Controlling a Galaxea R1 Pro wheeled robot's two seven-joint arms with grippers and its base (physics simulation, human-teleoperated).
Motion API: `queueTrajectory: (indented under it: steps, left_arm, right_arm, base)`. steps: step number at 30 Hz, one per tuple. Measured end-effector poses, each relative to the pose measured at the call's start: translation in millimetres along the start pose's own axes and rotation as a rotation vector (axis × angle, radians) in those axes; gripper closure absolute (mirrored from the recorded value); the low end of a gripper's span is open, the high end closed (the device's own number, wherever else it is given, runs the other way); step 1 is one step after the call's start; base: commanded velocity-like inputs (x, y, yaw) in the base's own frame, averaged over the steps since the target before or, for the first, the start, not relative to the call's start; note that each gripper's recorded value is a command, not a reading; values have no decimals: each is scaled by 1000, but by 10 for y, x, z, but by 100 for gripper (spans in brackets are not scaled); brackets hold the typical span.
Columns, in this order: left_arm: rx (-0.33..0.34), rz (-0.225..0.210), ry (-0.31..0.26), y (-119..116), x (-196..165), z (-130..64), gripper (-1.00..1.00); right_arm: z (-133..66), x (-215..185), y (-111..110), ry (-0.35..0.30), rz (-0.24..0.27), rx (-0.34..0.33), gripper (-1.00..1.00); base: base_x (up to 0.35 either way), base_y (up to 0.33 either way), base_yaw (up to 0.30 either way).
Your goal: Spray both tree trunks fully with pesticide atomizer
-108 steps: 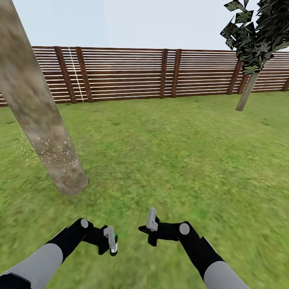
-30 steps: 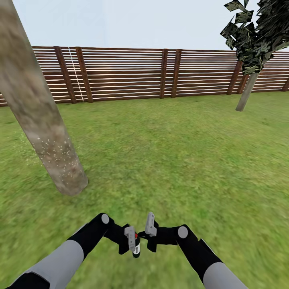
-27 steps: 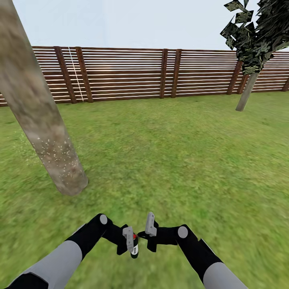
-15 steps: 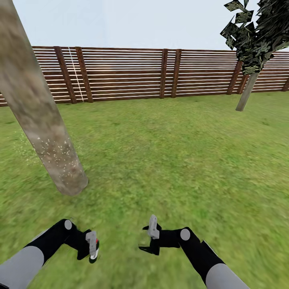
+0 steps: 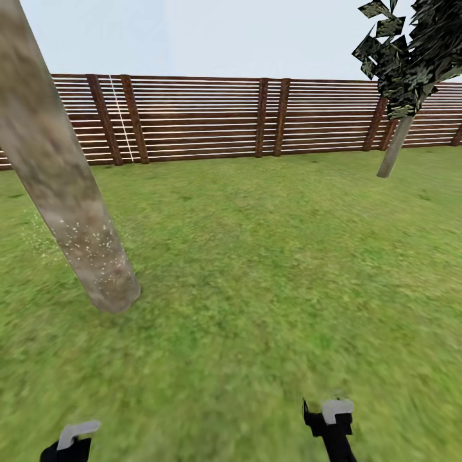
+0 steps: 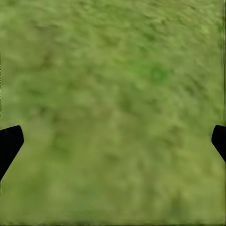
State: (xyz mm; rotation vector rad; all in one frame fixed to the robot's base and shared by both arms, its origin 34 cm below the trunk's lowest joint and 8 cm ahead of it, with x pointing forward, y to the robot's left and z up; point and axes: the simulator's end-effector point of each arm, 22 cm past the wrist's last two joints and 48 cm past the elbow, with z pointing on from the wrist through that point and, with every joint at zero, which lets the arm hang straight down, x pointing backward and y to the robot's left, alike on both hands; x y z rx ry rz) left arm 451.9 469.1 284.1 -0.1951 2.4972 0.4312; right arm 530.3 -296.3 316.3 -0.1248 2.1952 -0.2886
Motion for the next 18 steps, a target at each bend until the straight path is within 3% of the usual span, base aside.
queueTrajectory:
  steps: [4, 8, 9, 18]
  left_arm:
    - [-4, -7, 20, -34, 196, -60, 100]
    - [-4, -9, 31, -45, 265, -79, 100]
    - [-6, -1, 49, -6, 429, -131, 100]
    - [-1, 20, 27, 13, 533, -197, 100]
  right_arm:
    - [-76, 39, 35, -23, 7, -10, -100]
    - [-289, 566, 121, 99, -12, -38, -100]
    - [-330, 642, 148, 117, -15, -43, -100]
    - [-473, 852, 186, 154, -19, -52, -100]
  base:
    - [0, 0, 0]
    - [0, 0, 0]
    - [0, 0, 0]
    - [0, 0, 0]
